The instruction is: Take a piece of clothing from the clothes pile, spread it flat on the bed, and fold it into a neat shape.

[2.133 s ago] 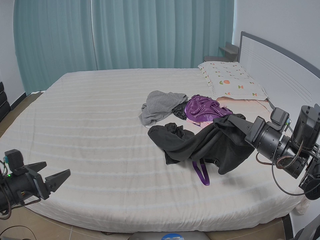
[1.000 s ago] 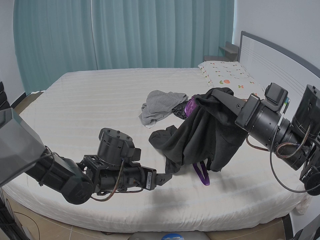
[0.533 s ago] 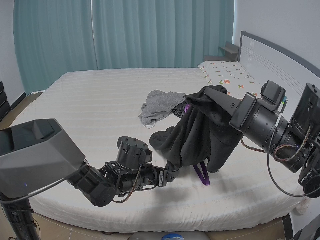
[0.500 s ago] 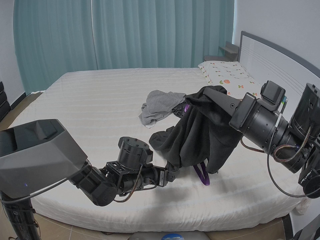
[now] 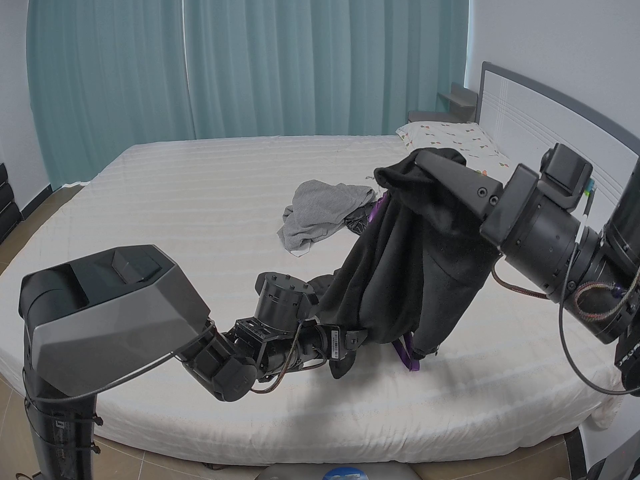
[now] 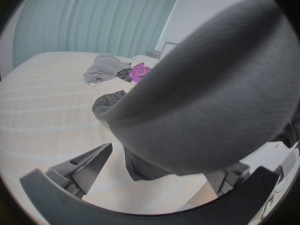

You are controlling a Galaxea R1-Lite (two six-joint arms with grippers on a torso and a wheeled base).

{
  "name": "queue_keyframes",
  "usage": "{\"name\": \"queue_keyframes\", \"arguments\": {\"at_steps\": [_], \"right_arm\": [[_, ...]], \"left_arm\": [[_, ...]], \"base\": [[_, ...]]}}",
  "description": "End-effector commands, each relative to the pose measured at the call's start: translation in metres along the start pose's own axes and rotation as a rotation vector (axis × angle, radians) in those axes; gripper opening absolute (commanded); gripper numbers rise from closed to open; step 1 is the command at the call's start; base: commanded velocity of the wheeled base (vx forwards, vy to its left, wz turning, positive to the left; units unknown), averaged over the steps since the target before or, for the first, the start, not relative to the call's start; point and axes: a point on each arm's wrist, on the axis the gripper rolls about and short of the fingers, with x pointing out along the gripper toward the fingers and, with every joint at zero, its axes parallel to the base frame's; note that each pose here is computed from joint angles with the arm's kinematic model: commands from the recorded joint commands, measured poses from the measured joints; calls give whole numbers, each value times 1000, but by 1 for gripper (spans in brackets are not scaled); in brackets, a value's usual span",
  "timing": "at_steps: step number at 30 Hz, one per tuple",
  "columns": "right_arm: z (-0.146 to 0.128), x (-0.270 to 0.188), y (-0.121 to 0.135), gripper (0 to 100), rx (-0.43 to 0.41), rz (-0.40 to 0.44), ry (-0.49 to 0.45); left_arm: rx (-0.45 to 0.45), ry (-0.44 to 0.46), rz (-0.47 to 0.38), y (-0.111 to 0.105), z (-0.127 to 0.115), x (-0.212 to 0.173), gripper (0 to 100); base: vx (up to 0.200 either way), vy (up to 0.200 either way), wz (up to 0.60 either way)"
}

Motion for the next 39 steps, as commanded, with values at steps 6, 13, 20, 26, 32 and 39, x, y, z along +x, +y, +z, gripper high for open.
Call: {"name": "queue_keyframes", "arguments": {"at_steps": [6,13,20,26,32,39], "right_arm": [[14,-12,7,0,3,26,-45],[14,-13,2,0,2,6,-44],[16,-10,-10,0,-5,-33,-50],[18,-9,-15,0,-3,-47,-54],[19,-6,-30,0,-14,-102,-59],[26,2,-79,0,-16,-232,-62]], "left_arm": [[-105,-3,-28,3,6,2,100],[-167,-58,18,17,22,6,100],[-179,-103,162,37,21,23,100],[-183,-98,190,42,22,33,0],[-170,-106,198,46,24,32,0],[-199,-176,226,59,55,-1,0]], "base": [[0,0,0],[0,0,0],[0,0,0],[0,0,0],[0,0,0],[0,0,0]]}}
